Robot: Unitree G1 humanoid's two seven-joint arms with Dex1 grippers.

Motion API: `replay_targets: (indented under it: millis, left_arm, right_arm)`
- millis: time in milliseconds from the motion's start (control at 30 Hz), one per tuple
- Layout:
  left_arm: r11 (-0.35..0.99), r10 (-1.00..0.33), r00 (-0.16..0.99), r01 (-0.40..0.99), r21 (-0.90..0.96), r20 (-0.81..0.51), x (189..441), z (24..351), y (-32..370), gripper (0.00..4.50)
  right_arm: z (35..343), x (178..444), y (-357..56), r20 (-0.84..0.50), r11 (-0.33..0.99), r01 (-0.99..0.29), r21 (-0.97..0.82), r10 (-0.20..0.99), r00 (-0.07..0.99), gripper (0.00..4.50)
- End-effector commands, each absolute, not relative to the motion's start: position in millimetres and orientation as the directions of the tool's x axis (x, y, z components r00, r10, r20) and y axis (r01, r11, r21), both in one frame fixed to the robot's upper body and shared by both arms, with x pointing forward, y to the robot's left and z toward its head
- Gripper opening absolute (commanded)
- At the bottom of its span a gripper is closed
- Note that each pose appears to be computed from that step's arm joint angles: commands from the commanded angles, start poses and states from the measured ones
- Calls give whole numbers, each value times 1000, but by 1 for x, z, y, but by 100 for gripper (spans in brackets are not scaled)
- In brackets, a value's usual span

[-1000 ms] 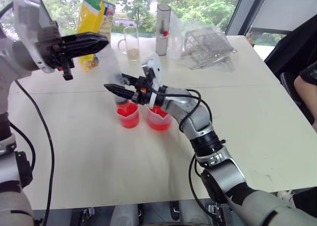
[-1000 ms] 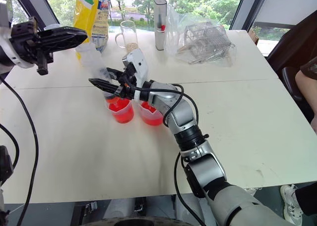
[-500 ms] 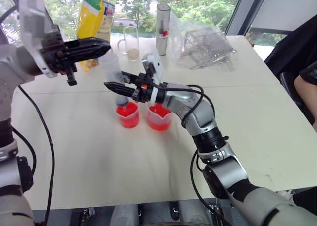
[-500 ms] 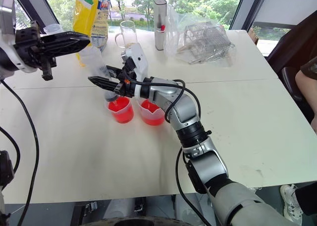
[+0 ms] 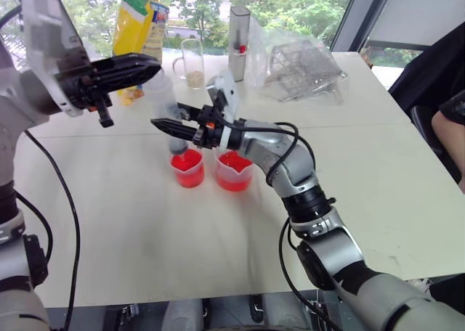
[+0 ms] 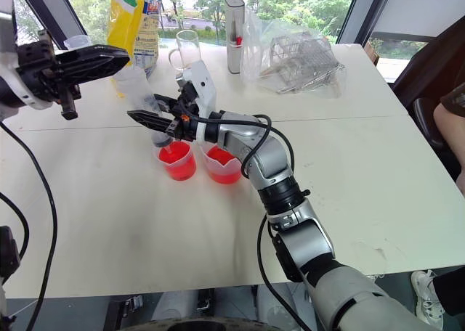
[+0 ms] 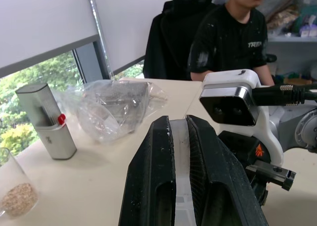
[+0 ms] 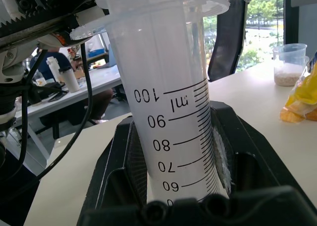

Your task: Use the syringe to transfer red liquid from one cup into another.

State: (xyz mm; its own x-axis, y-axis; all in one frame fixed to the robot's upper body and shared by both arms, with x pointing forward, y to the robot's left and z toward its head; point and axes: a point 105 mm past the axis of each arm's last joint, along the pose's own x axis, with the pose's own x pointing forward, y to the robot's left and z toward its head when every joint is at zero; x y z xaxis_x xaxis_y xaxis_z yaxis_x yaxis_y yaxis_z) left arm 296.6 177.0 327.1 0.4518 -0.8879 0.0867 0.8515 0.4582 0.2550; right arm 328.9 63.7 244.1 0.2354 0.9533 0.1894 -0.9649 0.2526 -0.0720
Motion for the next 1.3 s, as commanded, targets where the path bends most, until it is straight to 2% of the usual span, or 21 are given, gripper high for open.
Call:
replay_targets:
  millis: [33,167,300,467,500,667,800,900,1000,1033,1167,1300]
  left_arm:
    - [420,-907,416,892,169,61,296,317,169,5]
    - [445,-896,436,884,144,89,299,323,171,5]
    - [459,-887,449,881,114,105,300,326,173,173]
    - [487,-868,467,866,110,168,298,342,182,430]
    - [497,-861,474,860,113,183,297,347,186,441]
    - [563,-817,527,816,130,233,289,365,211,441]
    - [598,-797,568,790,138,206,285,357,223,441]
    - [609,-789,584,784,121,191,284,344,223,441]
    - [598,-800,581,792,124,149,281,325,217,441]
    - [593,-805,579,796,124,133,280,318,214,441]
    - [567,-823,554,815,119,127,277,300,203,441]
    - [559,-829,549,821,117,107,279,287,198,441]
  right_arm:
    - [312,317,46,417,295,-939,-178,886,200,142]
    - [306,314,49,402,278,-943,-181,896,187,142]
    - [302,312,51,393,272,-945,-183,901,183,142]
    - [300,312,52,393,268,-948,-170,901,184,142]
    - [300,312,52,393,269,-949,-167,901,186,142]
    - [295,313,52,385,273,-950,-149,901,199,142]
    - [298,317,49,384,292,-948,-126,895,225,142]
    - [311,332,40,364,375,-925,-69,872,326,142]
    - [338,343,21,357,438,-899,-2,840,408,142]
    - [346,349,11,331,473,-881,13,829,451,142]
    - [342,387,-43,40,669,-730,138,733,679,142]
    - [326,404,-94,-190,819,-557,134,573,797,142]
